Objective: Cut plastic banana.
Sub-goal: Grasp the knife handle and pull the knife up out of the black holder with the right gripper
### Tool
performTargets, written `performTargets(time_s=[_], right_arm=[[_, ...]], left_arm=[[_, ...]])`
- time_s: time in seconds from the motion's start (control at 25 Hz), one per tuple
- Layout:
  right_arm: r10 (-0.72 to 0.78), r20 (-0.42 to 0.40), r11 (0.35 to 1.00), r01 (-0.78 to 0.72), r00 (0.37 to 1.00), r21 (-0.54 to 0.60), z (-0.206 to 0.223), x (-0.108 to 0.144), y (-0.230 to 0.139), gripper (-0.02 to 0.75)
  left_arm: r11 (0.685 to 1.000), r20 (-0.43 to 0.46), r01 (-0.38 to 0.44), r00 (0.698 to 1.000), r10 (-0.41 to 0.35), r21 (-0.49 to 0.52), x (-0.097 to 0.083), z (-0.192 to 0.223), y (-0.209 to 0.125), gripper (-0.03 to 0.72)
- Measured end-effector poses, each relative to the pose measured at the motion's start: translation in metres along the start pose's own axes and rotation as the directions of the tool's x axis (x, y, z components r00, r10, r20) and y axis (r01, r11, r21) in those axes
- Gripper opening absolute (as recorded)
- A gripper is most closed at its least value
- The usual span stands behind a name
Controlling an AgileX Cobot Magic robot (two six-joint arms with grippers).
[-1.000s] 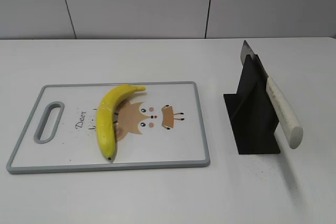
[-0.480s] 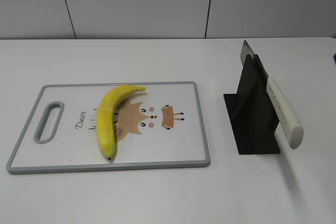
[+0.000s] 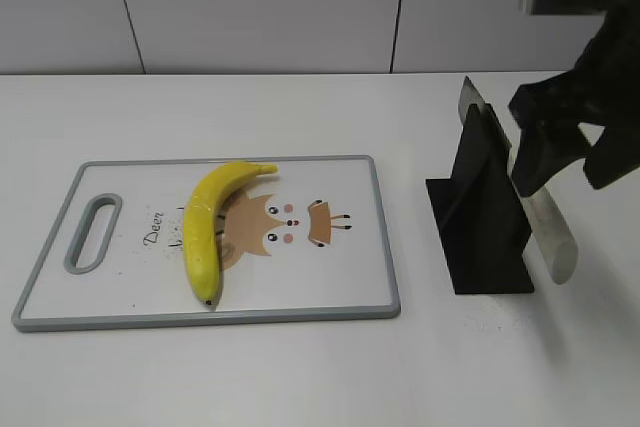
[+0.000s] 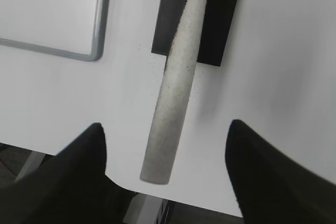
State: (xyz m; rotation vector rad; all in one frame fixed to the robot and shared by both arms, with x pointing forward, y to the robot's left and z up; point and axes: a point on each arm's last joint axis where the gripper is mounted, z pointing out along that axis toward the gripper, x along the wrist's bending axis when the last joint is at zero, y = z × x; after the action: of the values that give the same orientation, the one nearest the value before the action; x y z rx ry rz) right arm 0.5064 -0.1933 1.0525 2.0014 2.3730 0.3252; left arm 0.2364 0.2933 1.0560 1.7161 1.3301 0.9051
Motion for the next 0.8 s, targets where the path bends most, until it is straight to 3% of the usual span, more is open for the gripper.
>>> performTargets(time_s=[0.36, 0.72, 0.8], right_arm=[[0.053, 0.042, 0.986, -0.059, 0.998, 0.156, 0.052, -0.002, 0.012, 0.514], [0.077, 0.052, 0.981, -0.085, 0.996, 0.174, 0.063, -0.002, 0.015, 0.323], [0.08, 0.05, 0.981, -0.087, 0.996, 0.171, 0.063, -0.002, 0.015, 0.246]], left_arm=[[1.0, 0.0, 0.0, 1.0, 0.0, 0.0, 0.0, 0.0, 0.0, 0.591], [1.0, 0.0, 0.0, 1.0, 0.0, 0.0, 0.0, 0.0, 0.0, 0.591], [1.0, 0.0, 0.0, 1.0, 0.0, 0.0, 0.0, 0.0, 0.0, 0.591]])
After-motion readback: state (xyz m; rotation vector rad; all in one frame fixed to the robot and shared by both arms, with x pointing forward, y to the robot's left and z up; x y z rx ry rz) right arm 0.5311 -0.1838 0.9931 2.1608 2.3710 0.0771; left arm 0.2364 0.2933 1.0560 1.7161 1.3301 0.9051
